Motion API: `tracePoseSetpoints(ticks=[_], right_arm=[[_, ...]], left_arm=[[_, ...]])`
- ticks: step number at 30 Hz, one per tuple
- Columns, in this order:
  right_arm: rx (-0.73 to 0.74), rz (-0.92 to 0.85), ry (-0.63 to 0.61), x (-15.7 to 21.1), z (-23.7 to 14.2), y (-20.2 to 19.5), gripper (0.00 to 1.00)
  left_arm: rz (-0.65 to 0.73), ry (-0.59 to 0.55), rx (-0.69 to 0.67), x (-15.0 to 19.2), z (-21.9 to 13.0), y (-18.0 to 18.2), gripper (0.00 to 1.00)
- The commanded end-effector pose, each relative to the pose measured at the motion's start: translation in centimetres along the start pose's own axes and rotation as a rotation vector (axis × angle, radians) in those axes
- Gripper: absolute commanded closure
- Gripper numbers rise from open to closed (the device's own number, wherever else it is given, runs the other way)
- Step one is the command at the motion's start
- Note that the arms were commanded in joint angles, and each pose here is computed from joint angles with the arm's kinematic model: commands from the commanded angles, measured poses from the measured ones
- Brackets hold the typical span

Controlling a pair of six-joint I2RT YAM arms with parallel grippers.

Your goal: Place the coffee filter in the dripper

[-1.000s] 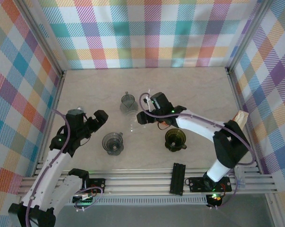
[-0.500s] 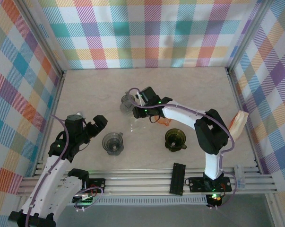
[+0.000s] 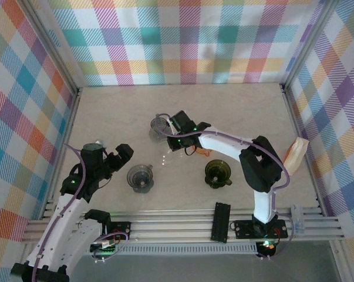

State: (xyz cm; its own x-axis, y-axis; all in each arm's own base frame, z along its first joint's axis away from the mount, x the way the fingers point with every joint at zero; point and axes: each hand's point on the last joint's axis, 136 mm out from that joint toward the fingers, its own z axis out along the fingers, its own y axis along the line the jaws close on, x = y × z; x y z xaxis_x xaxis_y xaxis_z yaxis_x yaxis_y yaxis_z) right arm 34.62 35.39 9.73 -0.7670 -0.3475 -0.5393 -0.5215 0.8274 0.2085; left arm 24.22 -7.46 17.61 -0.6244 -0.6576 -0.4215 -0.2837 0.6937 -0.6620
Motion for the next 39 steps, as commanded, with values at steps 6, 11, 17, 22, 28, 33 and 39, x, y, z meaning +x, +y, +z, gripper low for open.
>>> tracePoseSetpoints(ticks=[6,11,17,22,28,33,39], right_arm=[[0.044,-0.014,-0.008,0.6,-3.1,0.2,0.91],[0.063,0.003,0.018,2.8,-5.4,0.2,0.95],[0.057,0.005,0.031,5.7,-7.3,1.2,0.95],[0.078,-0.035,0.051,8.2,-7.6,2.2,0.95],[0.079,-0.044,0.055,10.1,-7.6,2.9,0.95],[0.100,-0.035,0.056,11.0,-7.3,2.7,0.94],[0.098,-0.015,0.016,10.5,-8.0,2.8,0.65]], left_arm=[[0.025,-0.009,0.022,-0.2,-1.1,-0.8,0.00],[0.035,-0.015,0.041,-0.2,-1.5,-1.2,0.00],[0.036,-0.030,0.054,-0.3,-1.9,-1.2,0.00],[0.036,-0.037,0.051,-0.2,-2.0,-0.9,0.00],[0.031,-0.030,0.041,0.1,-1.8,-0.5,0.00],[0.030,-0.033,0.038,0.1,-1.7,-0.4,0.00],[0.029,-0.030,0.037,0.1,-1.6,-0.3,0.00]])
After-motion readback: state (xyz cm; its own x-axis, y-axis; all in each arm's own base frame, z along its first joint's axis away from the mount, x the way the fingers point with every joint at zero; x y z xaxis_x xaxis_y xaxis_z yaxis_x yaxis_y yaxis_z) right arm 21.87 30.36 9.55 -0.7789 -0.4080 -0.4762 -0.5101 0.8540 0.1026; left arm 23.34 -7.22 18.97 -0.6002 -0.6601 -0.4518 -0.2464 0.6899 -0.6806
